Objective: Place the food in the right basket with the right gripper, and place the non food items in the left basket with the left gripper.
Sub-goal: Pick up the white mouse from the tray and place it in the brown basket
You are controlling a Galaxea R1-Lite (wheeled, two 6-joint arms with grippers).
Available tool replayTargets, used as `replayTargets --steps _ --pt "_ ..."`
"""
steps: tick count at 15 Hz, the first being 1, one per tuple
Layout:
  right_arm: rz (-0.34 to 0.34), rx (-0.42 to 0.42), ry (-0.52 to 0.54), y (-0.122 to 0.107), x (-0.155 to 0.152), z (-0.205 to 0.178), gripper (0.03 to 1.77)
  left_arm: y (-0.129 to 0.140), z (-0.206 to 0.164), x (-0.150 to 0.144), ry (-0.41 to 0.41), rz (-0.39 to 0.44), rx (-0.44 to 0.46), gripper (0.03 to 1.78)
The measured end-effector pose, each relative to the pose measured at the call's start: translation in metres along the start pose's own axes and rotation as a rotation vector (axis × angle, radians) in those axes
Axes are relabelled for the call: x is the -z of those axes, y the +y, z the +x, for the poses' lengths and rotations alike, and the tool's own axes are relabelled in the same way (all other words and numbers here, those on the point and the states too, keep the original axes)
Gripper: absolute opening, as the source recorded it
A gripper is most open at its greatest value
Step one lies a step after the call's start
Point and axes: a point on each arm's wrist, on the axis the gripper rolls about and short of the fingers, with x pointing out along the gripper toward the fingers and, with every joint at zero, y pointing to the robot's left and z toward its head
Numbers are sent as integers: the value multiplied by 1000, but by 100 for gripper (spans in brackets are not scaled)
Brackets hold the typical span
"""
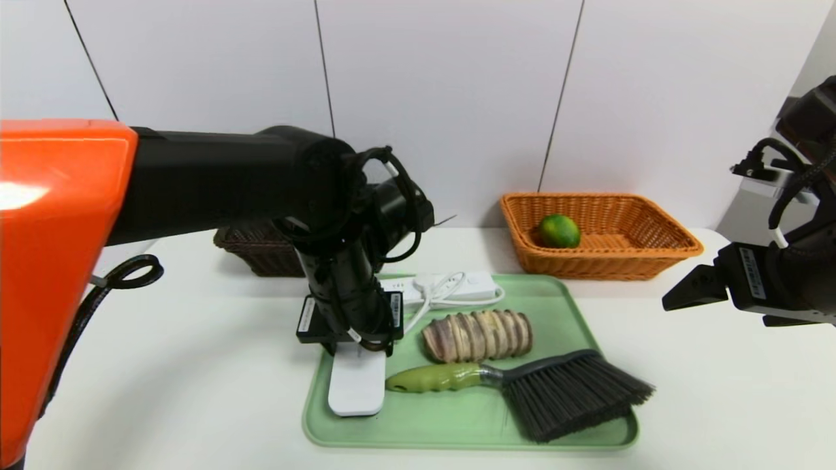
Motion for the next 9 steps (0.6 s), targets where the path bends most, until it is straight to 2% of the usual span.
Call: replayTargets --steps 2,4,6,9 --pt "0 0 0 0 0 0 171 5 -28 1 -53 6 40 97" --pt "0 0 -1 0 0 0 171 18 -63 1 -150 38 93 97" --pt "1 -1 -2 0 0 0 171 44 -95 -8 -292 37 129 97" --pt "-3 -1 -1 0 0 0 171 90 -129 -34 -531 -54 156 97"
